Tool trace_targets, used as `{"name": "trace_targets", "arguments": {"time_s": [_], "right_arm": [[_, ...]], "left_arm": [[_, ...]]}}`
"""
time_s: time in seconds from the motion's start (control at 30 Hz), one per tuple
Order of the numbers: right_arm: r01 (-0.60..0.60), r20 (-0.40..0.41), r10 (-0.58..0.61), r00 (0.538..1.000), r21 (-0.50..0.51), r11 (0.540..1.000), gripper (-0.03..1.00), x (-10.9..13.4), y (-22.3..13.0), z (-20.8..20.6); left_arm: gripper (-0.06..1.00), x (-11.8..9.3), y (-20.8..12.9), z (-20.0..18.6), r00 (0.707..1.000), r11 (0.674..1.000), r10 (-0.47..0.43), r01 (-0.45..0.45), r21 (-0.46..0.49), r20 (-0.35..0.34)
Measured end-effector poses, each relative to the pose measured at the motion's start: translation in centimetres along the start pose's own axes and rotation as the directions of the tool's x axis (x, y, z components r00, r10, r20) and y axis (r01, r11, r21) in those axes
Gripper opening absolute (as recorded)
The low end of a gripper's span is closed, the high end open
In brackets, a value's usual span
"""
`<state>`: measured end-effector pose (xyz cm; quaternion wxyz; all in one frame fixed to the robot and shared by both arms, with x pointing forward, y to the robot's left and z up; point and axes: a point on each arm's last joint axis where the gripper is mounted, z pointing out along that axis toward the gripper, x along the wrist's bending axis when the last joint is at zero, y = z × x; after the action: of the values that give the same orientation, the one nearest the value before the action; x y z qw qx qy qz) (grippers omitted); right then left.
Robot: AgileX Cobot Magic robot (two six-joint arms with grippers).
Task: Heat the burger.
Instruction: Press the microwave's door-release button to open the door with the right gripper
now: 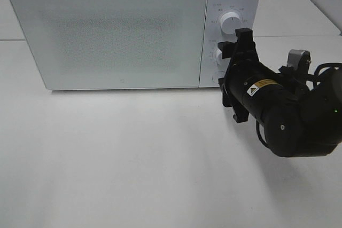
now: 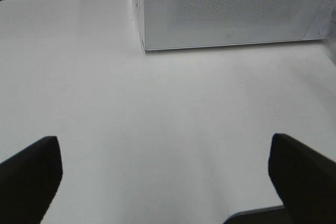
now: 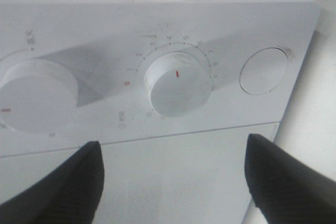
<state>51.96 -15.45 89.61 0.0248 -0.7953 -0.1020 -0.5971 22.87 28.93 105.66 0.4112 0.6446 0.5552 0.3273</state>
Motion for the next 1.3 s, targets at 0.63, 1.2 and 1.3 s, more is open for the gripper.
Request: {"name": "trace_targets", "arguments": {"time_s": [0.63, 1.2, 1.3], "right_arm": [[0.632, 0.049, -0.696, 0.717, 0.377, 0.677, 0.74, 2.7, -0.1, -6.2], [0.813, -0.257, -0.937, 0.238, 0.58, 0.047, 0.74, 8.9, 0.7, -12.6], [0.8, -0.265, -0.944, 0.196, 0.6, -0.003, 0.74, 9.9, 1.3, -14.0]], "left_arm": [[0.99, 0.0, 0.0, 0.0, 1.0, 1.0, 0.0, 0.0, 0.0, 0.0], [0.99, 0.0, 0.0, 0.0, 1.0, 1.0, 0.0, 0.0, 0.0, 0.0], [0.99, 0.0, 0.0, 0.0, 1.0, 1.0, 0.0, 0.0, 0.0, 0.0]]}}
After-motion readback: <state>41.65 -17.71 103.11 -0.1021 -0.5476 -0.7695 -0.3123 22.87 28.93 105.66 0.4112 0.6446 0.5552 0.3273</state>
